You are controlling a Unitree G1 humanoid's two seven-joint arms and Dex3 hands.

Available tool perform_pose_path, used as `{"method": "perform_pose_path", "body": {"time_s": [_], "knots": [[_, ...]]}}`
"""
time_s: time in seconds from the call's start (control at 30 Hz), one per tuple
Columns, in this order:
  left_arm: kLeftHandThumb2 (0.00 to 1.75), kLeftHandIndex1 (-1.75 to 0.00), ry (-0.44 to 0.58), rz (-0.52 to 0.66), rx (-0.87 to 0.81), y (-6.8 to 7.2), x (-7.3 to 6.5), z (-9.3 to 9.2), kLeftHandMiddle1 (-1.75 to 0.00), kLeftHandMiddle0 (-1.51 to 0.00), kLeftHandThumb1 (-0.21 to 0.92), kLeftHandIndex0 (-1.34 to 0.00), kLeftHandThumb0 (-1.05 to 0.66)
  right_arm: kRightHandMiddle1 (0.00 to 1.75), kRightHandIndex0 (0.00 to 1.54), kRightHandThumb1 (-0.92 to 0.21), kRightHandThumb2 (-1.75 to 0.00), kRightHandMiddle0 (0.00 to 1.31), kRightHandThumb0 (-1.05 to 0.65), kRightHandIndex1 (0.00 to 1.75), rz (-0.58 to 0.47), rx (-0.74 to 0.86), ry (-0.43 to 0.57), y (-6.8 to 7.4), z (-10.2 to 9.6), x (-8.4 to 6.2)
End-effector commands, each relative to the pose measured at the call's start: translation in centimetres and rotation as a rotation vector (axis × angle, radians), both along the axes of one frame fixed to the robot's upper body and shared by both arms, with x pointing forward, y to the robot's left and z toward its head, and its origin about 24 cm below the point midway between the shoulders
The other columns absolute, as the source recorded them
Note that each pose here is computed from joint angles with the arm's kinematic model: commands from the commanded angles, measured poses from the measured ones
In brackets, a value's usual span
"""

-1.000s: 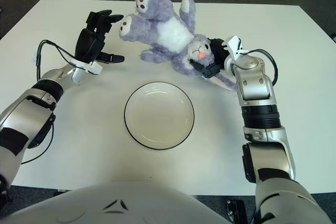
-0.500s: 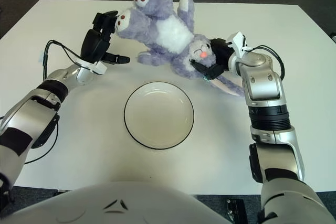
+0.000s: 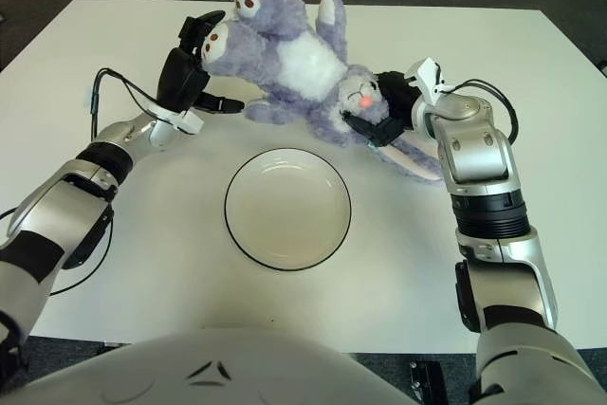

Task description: Put the doll into the plate.

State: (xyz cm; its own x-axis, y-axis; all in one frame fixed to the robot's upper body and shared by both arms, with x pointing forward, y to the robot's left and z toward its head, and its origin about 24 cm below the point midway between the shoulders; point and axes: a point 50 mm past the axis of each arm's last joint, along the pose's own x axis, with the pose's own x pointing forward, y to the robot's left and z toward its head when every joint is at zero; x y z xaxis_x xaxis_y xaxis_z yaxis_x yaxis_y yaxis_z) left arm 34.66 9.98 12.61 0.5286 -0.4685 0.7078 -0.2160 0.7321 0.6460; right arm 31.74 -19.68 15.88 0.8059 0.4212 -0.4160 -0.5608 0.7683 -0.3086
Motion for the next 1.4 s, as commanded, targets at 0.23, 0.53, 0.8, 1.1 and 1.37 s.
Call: {"method": "perform_pose_path", "body": {"time_s": [0.23, 0.53, 0.8, 1.1, 1.37], "knots": [[0.65, -0.85, -0.130, -0.050, -0.088, -0.8, -1.0, 0.5, -0.58, -0.02, 0.50, 0.00, -0.92, 1.75, 0.77, -0.12, -1.55, 0.97, 0.55, 1.75, 0.039, 0.001, -0.004, 0.2, 0.9, 0.2], [0.52, -0.97, -0.212, -0.065, -0.105, -1.2, -1.4, 0.4, -0.57, -0.03, 0.66, 0.00, -0.99, 1.75, 0.77, -0.12, -1.55, 0.97, 0.55, 1.75, 0.068, 0.035, 0.020, 0.2, 0.7, 0.3], [0.47, -1.09, -0.204, -0.099, -0.102, -1.2, -1.6, 0.3, -0.57, -0.05, 0.72, 0.00, -1.00, 1.75, 0.77, -0.12, -1.55, 0.96, 0.55, 1.75, 0.075, 0.033, 0.019, 0.2, 0.7, 0.3], [0.45, -1.19, -0.182, -0.155, -0.114, -1.3, -2.0, 0.2, -0.58, -0.05, 0.74, 0.00, -0.97, 1.75, 0.78, -0.11, -1.56, 0.98, 0.55, 1.75, 0.083, 0.052, 0.034, 0.4, 0.2, 0.3], [0.44, -1.20, -0.163, -0.186, -0.126, -1.6, -2.1, 0.3, -0.60, -0.05, 0.75, 0.00, -0.99, 1.75, 0.78, -0.11, -1.56, 0.99, 0.56, 1.75, 0.095, 0.056, 0.055, 0.6, 0.1, 0.2]]}}
